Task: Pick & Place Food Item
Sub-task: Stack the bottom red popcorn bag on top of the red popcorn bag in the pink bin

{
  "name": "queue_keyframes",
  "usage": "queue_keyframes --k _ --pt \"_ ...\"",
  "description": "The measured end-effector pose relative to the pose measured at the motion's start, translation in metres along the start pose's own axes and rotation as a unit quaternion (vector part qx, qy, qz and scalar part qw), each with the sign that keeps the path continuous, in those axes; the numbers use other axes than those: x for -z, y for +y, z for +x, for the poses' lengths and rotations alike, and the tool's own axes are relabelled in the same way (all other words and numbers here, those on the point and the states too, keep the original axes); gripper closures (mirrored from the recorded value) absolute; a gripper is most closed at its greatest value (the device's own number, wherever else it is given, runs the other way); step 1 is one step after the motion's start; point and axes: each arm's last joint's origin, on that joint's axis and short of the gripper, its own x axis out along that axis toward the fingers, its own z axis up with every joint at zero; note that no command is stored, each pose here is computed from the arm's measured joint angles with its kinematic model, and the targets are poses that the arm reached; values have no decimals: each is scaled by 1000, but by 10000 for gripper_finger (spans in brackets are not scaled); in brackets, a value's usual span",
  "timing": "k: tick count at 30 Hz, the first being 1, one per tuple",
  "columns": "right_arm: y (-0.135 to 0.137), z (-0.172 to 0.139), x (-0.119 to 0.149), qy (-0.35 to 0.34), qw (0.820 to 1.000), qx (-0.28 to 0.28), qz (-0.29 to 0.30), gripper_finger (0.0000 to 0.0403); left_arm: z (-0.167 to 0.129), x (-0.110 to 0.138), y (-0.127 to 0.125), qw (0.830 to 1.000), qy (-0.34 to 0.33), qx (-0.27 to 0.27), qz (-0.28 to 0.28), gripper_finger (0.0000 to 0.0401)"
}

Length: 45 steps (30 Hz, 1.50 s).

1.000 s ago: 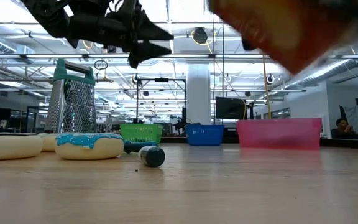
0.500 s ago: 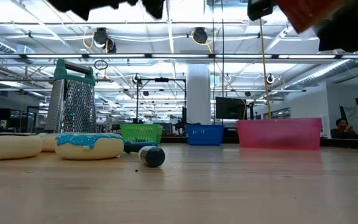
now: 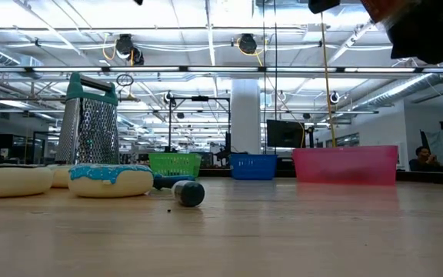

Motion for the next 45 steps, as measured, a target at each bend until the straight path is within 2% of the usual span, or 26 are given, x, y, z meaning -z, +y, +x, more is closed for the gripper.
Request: queue_keyframes --k 4,10,15,30,34,42,45 --pt "-1 0 0 1 1000 10 1 403 11 -5 4 1000 10 11 24 171" --pt "-1 0 2 9 1000 13 8 403 18 -15 2 998 -10 18 57 171" --pt "-2 -1 2 10 1000 16 9 403 18 -17 1 997 -37 42 57 171" --pt "-4 -1 4 15 999 41 17 403 23 -10 3 997 -44 29 60 177" --pt "-5 -1 5 19 999 47 20 403 23 -8 5 997 -39 23 56 222" --pt "-6 -1 7 25 997 63 25 403 20 -4 12 998 -33 18 47 374" --pt "-6 -1 7 25 997 72 25 403 20 -3 12 999 -30 17 40 392"
